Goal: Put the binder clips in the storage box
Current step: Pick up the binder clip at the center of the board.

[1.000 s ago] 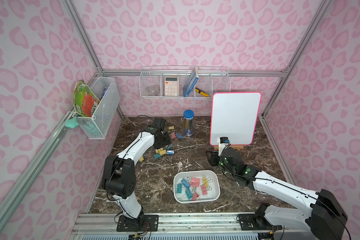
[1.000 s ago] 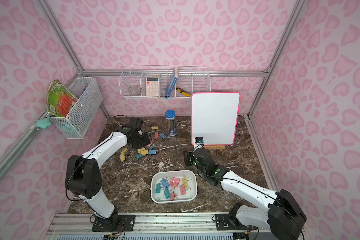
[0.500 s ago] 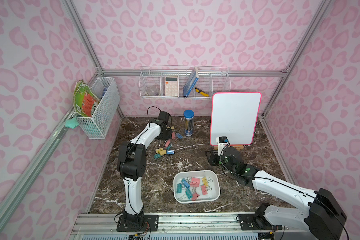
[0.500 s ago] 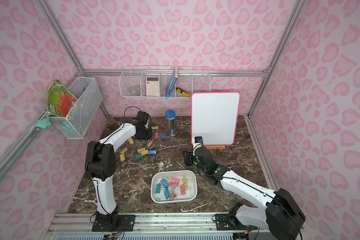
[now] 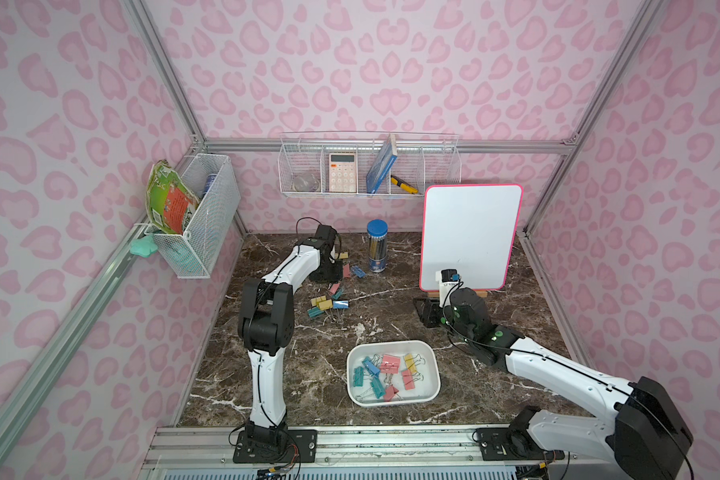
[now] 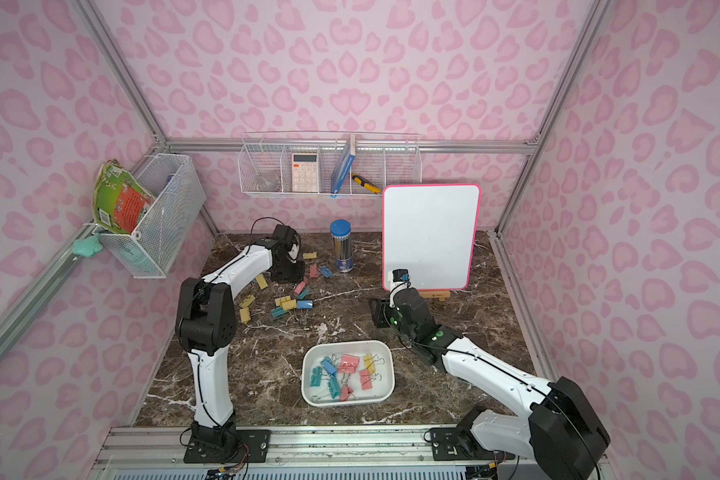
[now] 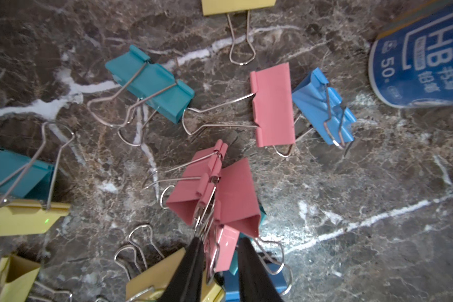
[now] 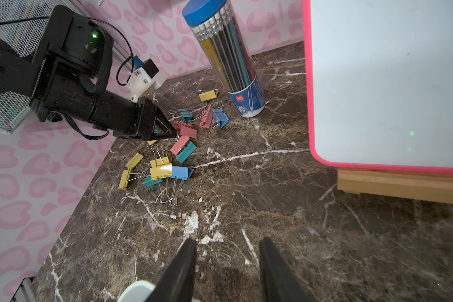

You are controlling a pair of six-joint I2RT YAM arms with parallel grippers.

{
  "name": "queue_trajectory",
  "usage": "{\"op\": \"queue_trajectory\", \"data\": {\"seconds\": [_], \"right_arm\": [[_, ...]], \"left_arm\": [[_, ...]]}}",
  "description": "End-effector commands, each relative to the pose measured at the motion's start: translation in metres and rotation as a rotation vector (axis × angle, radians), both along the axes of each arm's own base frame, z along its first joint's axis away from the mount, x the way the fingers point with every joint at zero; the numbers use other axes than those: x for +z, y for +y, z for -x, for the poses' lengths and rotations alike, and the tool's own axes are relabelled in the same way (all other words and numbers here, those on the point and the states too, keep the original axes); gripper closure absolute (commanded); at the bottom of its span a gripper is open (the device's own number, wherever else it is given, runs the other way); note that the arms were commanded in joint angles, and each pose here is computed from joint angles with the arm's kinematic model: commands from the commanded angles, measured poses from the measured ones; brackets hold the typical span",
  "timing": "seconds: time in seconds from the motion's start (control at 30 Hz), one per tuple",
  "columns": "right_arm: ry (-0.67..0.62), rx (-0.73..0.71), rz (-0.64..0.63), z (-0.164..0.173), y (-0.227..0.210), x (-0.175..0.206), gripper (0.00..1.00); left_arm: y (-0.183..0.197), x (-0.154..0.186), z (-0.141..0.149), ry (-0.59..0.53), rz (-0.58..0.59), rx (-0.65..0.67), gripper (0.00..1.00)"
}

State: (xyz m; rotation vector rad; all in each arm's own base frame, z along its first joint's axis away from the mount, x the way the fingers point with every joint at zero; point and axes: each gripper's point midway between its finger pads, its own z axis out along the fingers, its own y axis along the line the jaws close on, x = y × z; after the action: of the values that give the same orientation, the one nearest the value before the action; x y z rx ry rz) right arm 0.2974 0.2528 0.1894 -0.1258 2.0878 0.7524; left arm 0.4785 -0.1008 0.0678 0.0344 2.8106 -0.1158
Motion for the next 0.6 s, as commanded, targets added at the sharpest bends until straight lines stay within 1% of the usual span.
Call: {"op": "queue_trajectory", "data": {"seconds": [0.0,0.07,0.1,0.13,0.3,0.4,0.47,0.5,0.53,0.57], "right_arm": [[-0.005,0.021,-0.021,0.001,0.005,0.005,0.57],[-0.004,0.027,-0.029,0.001,0.007,0.007,0.57],[-0.002,0.029,-0.031,0.001,0.007,0.007,0.57],[0.001,0.029,-0.033,0.002,0.007,0.007,0.57],[0.016,0.010,-0.060,0.003,0.004,0.008,0.57],[0.035,-0.019,-0.083,0.000,-0.004,0.008,0.57],[0.038,-0.030,-0.113,-0.004,-0.011,0.010,0.41],[0.034,-0.030,-0.130,-0.006,-0.014,0.012,0.34],[0.025,-0.028,-0.147,-0.009,-0.017,0.015,0.29],[0.014,-0.020,-0.155,-0.011,-0.019,0.018,0.26]], "left_arm": [[0.001,-0.002,0.007,0.025,-0.004,-0.009,0.76],[0.003,-0.002,0.007,0.026,-0.009,-0.004,0.89],[0.004,-0.002,0.007,0.026,-0.015,0.001,0.92],[0.005,0.001,0.007,0.023,-0.023,0.007,0.97],[0.005,0.028,0.011,-0.017,-0.005,0.013,1.00],[0.000,0.050,0.024,-0.017,0.043,0.012,1.00],[-0.005,0.066,0.037,-0.018,0.094,0.014,1.00],[-0.009,0.072,0.043,-0.018,0.122,0.013,1.00],[-0.013,0.083,0.052,-0.025,0.154,0.012,1.00],[-0.019,0.094,0.061,-0.032,0.194,0.009,1.00]]}}
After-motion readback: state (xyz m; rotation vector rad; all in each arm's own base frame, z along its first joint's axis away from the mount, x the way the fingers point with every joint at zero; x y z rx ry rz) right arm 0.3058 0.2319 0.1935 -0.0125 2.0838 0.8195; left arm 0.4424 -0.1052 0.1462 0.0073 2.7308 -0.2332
